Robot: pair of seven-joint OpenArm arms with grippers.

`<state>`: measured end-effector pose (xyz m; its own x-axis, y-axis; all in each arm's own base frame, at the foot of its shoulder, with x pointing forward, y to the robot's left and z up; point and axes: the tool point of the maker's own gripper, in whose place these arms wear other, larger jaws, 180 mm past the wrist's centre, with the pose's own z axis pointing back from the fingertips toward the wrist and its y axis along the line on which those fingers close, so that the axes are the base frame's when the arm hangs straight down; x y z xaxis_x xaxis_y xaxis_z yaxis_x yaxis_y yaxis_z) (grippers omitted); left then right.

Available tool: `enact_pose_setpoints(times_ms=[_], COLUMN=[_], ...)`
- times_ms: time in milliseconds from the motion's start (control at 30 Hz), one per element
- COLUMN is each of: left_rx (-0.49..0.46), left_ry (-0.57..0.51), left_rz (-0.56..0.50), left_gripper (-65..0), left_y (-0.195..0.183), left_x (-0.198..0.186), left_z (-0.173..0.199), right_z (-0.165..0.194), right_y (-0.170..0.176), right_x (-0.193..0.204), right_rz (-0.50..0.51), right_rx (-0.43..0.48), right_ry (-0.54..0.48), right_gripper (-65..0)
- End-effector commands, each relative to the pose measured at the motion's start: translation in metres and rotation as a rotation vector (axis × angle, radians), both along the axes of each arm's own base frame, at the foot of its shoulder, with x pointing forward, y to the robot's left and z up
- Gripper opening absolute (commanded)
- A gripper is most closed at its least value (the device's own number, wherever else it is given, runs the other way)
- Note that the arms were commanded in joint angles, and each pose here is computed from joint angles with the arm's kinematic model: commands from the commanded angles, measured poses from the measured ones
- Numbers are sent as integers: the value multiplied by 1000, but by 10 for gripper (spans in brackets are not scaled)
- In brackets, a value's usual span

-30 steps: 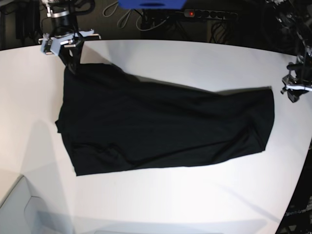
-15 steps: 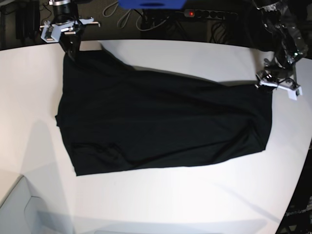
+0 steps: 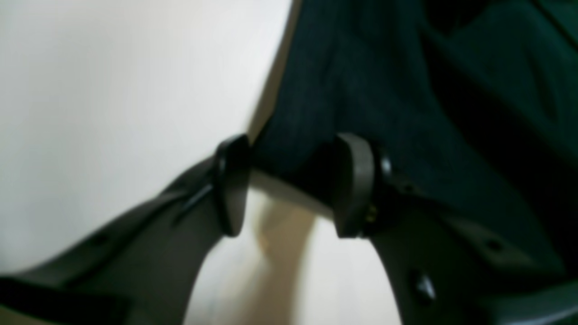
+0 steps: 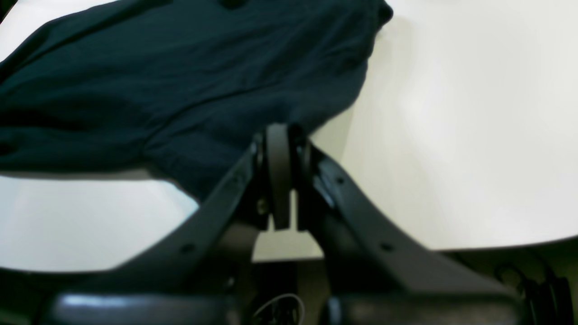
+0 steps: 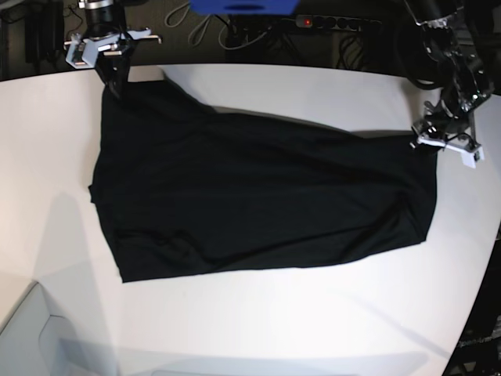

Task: Layout the t-shirt on the table in an organized manner, then fold the t-shirt properly
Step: 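Grasp the shirt corner with the left gripper while the right holds, then drag the held corner with the left gripper toward the right gripper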

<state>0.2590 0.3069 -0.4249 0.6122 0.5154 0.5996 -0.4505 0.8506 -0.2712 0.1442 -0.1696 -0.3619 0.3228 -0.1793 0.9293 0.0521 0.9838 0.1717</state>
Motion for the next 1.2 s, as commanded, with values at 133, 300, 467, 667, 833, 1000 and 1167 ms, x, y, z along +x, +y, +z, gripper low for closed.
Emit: enact_pose_setpoints(times_ms=[133, 300, 467, 667, 833, 1000, 1167], left_rx=[1, 52, 113, 90, 41, -30, -109], left_ry=[-57, -140, -219, -304, -309, -256, -173], left_rz=[-20, -42, -66, -48, -128, -175, -214], left_gripper=[-648, -650, -650, -646, -646, -645, -599], left_y=[-5, -6, -7, -6, -36, -59, -82], left_x=[18, 30, 36, 78, 118, 150, 185], left_z=[22, 56, 91, 113, 112, 93, 71], right_z=[10, 11, 12, 15, 19, 23, 29], right_y=[-2, -3, -3, -3, -3, -3, -3], right_x=[2, 4, 6, 13, 21, 31, 42], right_rz=[3, 1, 1, 0, 0, 0, 0], right_rx=[-8, -10, -10, -12, -12, -11, -11], right_ry=[-38, -43, -49, -69, -92, -120, -152], right_gripper=[-650, -650, -650, -650, -650, -650, -650])
